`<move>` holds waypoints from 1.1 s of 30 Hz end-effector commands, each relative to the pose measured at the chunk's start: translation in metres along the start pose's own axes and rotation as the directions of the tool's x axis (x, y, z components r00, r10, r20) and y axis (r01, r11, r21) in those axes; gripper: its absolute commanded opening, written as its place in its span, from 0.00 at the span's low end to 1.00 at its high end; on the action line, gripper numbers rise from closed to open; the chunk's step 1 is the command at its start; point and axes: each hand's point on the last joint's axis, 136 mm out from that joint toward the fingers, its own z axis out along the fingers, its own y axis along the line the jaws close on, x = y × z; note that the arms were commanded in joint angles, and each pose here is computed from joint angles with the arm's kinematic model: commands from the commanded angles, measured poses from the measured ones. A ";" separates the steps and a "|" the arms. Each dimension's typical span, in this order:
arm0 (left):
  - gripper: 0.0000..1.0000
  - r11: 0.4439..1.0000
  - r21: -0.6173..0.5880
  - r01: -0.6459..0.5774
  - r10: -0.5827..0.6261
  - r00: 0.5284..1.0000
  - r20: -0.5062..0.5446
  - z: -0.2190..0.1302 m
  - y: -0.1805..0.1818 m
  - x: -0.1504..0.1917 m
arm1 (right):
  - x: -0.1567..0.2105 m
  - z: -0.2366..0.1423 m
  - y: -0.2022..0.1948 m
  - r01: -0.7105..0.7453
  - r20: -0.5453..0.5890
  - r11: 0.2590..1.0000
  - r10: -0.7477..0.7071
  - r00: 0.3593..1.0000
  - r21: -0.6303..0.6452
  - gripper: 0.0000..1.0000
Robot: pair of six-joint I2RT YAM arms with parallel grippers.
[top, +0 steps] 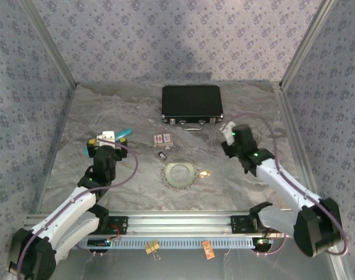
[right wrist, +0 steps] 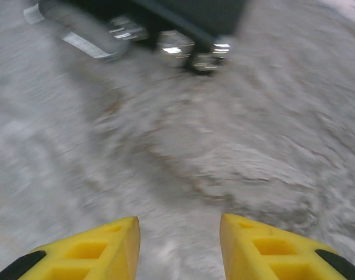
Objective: Put the keys on the keyring
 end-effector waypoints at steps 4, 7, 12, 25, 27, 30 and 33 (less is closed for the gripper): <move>0.99 0.997 -0.026 0.079 -0.078 0.997 0.013 0.025 0.019 0.006 | 0.006 0.026 -0.071 -0.313 0.280 0.940 0.266 0.922 0.137 0.42; 1.00 0.996 -0.046 0.079 -0.079 0.997 0.006 0.038 0.024 0.016 | 0.013 0.045 -0.074 -0.303 0.296 0.944 0.255 0.921 0.128 0.41; 0.99 0.997 0.022 0.069 -0.069 0.998 0.015 0.056 0.013 0.023 | 0.027 0.070 -0.070 -0.307 0.249 0.949 0.280 0.927 0.076 0.37; 1.00 0.994 0.081 0.076 -0.079 0.996 0.038 0.107 0.006 0.039 | 0.038 0.083 -0.073 -0.350 0.246 0.936 0.335 0.910 0.020 0.40; 1.00 0.995 -0.012 0.102 -0.102 0.993 -0.058 0.120 0.019 0.044 | 0.039 0.083 -0.077 -0.362 0.244 0.931 0.343 0.907 0.037 0.41; 1.00 0.993 0.015 0.120 -0.118 0.991 -0.069 0.122 0.019 0.045 | 0.039 0.083 -0.079 -0.372 0.244 0.927 0.351 0.904 0.049 0.42; 1.00 0.992 0.026 0.120 -0.118 0.991 -0.071 0.121 0.018 0.046 | 0.040 0.083 -0.080 -0.374 0.244 0.926 0.352 0.904 0.050 0.43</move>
